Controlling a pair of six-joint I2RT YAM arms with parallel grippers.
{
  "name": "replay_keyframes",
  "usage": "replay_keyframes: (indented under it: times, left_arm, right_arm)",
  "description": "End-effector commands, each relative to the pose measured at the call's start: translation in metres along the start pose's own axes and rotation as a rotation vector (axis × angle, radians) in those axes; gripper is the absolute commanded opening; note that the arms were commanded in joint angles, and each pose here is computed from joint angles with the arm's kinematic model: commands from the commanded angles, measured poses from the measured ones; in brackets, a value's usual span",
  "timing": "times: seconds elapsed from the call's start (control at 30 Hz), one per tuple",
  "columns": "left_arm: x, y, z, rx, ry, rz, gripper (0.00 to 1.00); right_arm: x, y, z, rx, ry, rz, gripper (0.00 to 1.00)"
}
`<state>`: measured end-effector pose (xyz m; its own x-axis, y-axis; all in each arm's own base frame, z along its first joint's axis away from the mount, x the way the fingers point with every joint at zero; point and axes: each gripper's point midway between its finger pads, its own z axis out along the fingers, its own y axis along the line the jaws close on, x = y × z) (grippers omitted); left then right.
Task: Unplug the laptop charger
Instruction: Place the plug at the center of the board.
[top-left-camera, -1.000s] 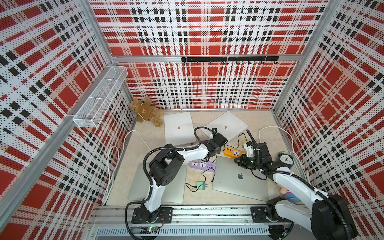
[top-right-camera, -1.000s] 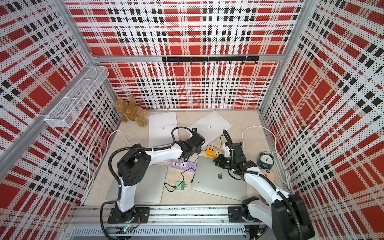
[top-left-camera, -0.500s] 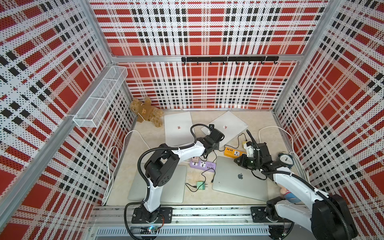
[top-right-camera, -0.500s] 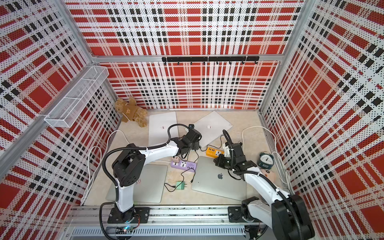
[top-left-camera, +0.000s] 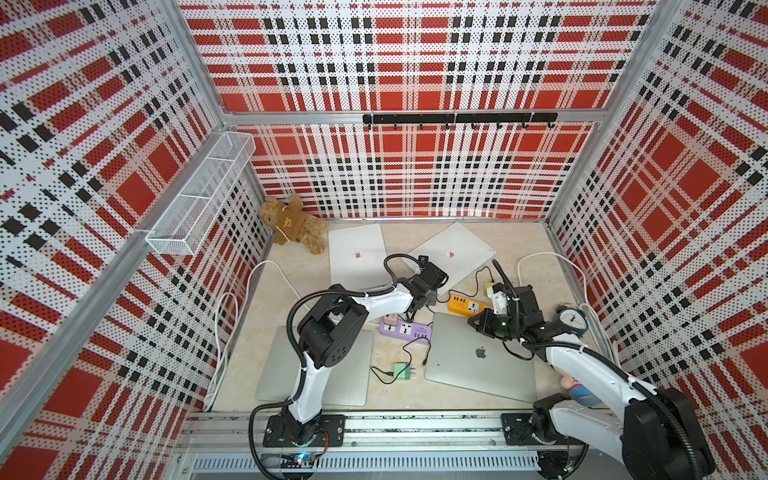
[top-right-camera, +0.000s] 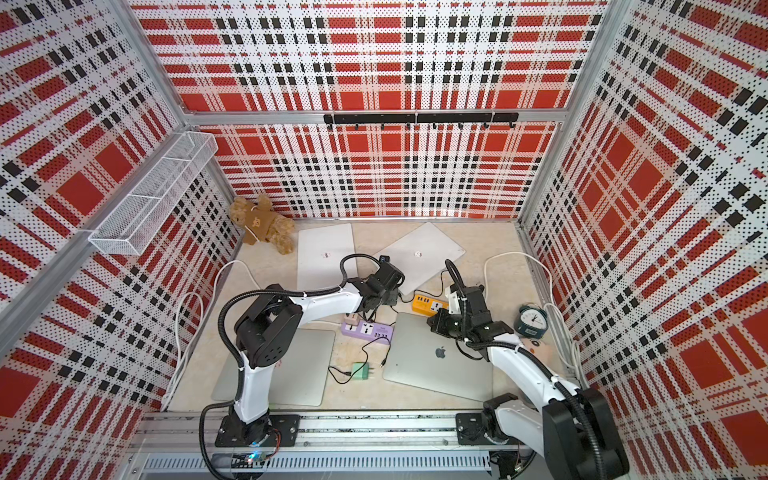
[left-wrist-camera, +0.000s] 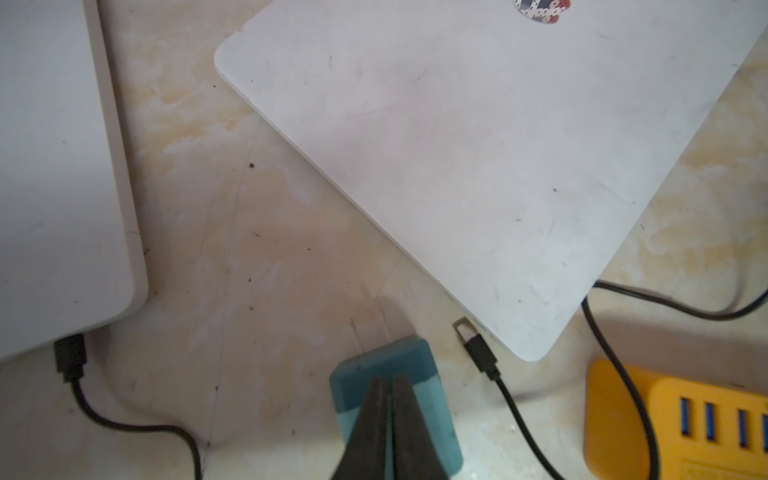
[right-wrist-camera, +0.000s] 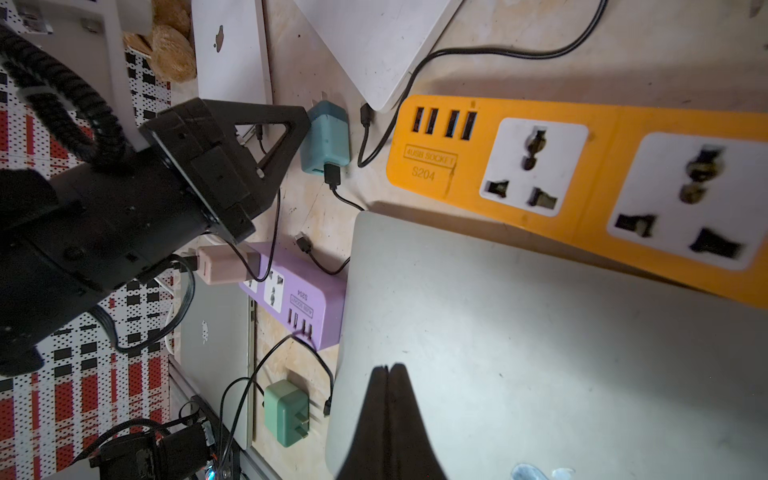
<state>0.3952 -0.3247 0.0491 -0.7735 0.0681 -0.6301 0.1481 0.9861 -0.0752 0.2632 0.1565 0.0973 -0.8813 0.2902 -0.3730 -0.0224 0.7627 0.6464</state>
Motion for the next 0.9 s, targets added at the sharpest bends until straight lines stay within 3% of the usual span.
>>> replay_keyframes:
  times: [0.0, 0.3, 0.47, 0.63, 0.87]
  left_arm:
    - [0.024, 0.002, 0.01, -0.005, 0.072, 0.008, 0.1]
    - [-0.038, -0.025, -0.045, 0.084, -0.07, -0.01, 0.17]
    - [-0.072, -0.018, -0.083, 0.135, -0.154, -0.058, 0.2]
    - [-0.089, 0.016, -0.108, 0.146, -0.204, -0.12, 0.21]
    - [-0.082, 0.107, -0.106, 0.176, -0.194, -0.291, 0.21]
  right_arm:
    - [-0.004, -0.002, 0.0, 0.001, -0.014, 0.002, 0.0]
    - [-0.014, 0.004, -0.005, 0.008, -0.034, -0.012, 0.0]
    - [-0.027, 0.008, -0.012, 0.05, -0.071, -0.04, 0.0]
    - [-0.041, 0.022, -0.013, 0.13, -0.1, -0.113, 0.0]
    - [-0.058, 0.066, 0.018, 0.185, -0.089, -0.212, 0.09]
